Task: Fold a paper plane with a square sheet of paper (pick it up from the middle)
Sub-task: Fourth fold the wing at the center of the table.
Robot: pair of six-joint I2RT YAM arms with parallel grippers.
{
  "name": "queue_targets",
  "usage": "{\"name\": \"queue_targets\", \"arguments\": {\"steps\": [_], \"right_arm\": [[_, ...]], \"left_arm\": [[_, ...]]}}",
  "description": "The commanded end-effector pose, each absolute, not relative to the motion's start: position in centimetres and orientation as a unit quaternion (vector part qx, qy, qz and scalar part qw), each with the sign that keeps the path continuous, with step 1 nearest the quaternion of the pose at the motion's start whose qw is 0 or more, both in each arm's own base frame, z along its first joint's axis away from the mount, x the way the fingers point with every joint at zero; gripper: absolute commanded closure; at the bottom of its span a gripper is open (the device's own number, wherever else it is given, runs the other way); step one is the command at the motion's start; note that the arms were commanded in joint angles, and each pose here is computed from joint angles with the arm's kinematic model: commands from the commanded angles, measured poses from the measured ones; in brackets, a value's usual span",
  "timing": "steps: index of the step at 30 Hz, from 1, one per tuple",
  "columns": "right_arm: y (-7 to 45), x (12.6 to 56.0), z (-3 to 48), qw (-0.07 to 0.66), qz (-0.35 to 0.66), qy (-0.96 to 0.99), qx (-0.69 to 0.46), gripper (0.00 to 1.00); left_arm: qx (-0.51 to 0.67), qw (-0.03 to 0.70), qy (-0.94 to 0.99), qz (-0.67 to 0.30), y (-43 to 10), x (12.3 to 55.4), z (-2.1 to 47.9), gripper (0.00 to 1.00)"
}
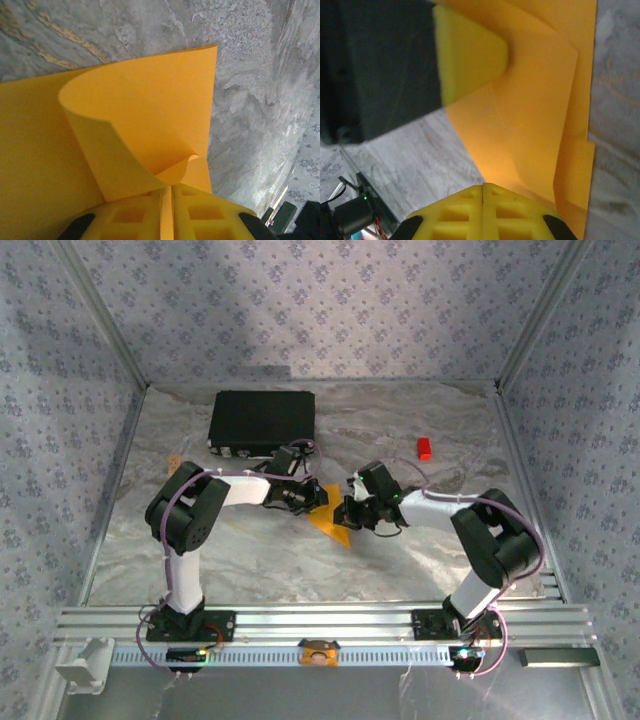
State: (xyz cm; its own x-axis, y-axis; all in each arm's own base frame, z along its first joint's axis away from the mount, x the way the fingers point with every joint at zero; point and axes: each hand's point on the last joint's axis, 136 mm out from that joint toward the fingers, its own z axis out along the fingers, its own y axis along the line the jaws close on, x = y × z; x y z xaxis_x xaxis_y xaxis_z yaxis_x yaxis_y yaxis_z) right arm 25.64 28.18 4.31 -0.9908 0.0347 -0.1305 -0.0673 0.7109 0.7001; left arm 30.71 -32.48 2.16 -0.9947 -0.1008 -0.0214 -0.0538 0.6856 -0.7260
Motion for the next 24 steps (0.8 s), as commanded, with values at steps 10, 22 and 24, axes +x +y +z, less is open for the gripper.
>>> {"name": "queue_targets", "arguments": {"steps": [10, 22, 24], "right_arm": [[25.5, 23.2, -1.0, 0.027, 0.349, 0.936, 0.039, 0.96], [25.0, 22.5, -1.3, 0.021, 0.361, 0.931, 0.052, 1.0], [24.8, 22.4, -1.8, 0.016, 0.354, 0.933, 0.061, 1.0]], "left_arm": [[-0.067, 0.003, 0.941, -0.332, -30.1, 29.2, -1.3, 0.86], [-0.016, 0.062, 0.926, -0.372, -32.2, 30.8, 4.6, 0.81], [-0.012, 0.062, 0.923, -0.379, -32.7, 30.3, 5.2, 0.81]]}}
